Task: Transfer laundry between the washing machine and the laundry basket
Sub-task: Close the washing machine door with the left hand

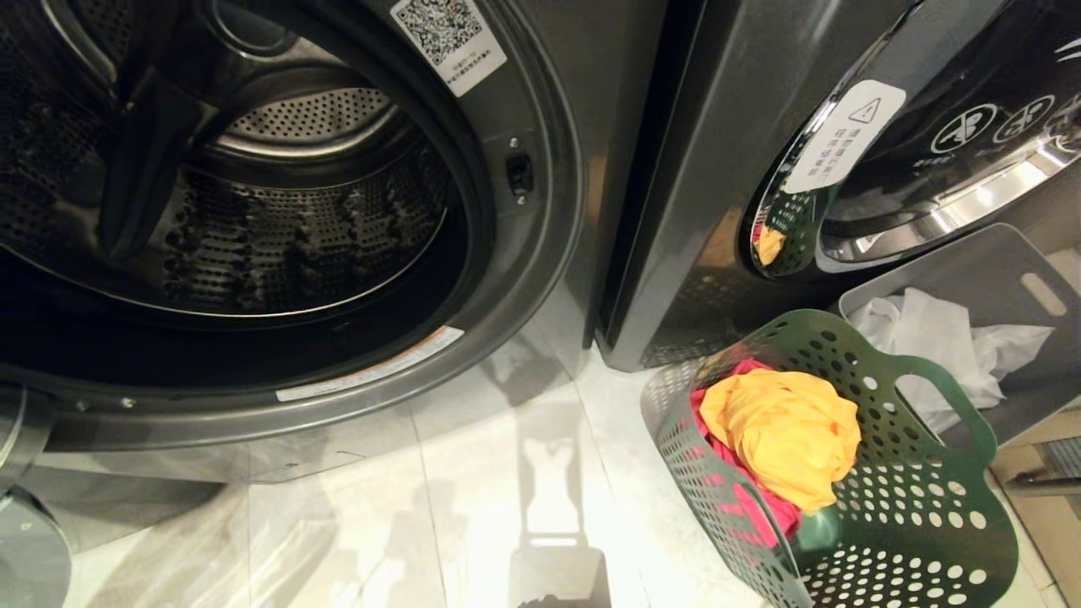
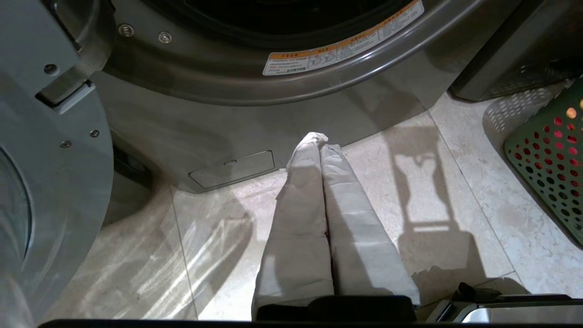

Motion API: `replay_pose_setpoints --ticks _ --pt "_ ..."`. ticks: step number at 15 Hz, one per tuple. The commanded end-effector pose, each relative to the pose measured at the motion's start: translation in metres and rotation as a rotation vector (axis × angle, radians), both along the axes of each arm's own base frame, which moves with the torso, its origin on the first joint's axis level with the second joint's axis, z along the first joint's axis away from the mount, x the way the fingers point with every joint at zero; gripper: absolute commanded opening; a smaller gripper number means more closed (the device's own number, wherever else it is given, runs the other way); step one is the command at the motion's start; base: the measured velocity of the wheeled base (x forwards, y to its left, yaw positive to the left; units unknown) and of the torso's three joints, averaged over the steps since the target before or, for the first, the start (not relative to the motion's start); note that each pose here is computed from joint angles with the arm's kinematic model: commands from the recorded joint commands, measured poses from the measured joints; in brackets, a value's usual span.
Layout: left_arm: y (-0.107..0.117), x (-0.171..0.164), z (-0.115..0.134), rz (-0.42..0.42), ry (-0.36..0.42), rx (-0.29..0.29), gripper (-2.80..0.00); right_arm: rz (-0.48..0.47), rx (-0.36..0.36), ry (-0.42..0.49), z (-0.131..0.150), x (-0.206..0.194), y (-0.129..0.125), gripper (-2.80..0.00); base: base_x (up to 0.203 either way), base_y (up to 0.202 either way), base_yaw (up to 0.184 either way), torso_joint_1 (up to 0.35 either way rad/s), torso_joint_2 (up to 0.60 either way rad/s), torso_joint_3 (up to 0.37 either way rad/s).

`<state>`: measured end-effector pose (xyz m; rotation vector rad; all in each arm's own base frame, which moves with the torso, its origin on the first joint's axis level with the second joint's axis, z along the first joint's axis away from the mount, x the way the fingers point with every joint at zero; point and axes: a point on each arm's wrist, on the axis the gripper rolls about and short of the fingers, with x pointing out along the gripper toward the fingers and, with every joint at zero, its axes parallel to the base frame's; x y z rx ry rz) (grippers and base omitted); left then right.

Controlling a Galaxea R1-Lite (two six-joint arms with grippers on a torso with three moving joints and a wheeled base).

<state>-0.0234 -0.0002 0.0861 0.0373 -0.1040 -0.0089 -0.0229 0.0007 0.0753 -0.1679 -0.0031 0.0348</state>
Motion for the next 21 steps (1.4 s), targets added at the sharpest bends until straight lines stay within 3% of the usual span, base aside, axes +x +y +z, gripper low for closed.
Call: replay_pose_setpoints --ticks 1,21 --pt "0.0000 0.0032 -0.0111 0.002 0.040 -0.002 -2.80 0.000 0.001 0.005 -0.0003 0.0001 0.0000 -2.80 0.000 0.000 0.000 0.001 0.01 0.196" --pt "0.0001 0.0032 -0.0109 0.003 0.038 -0.003 -2.80 -0.001 0.001 0.006 -0.0008 0.0002 0.0000 -2.80 0.000 0.000 0.000 0.001 0.00 0.203"
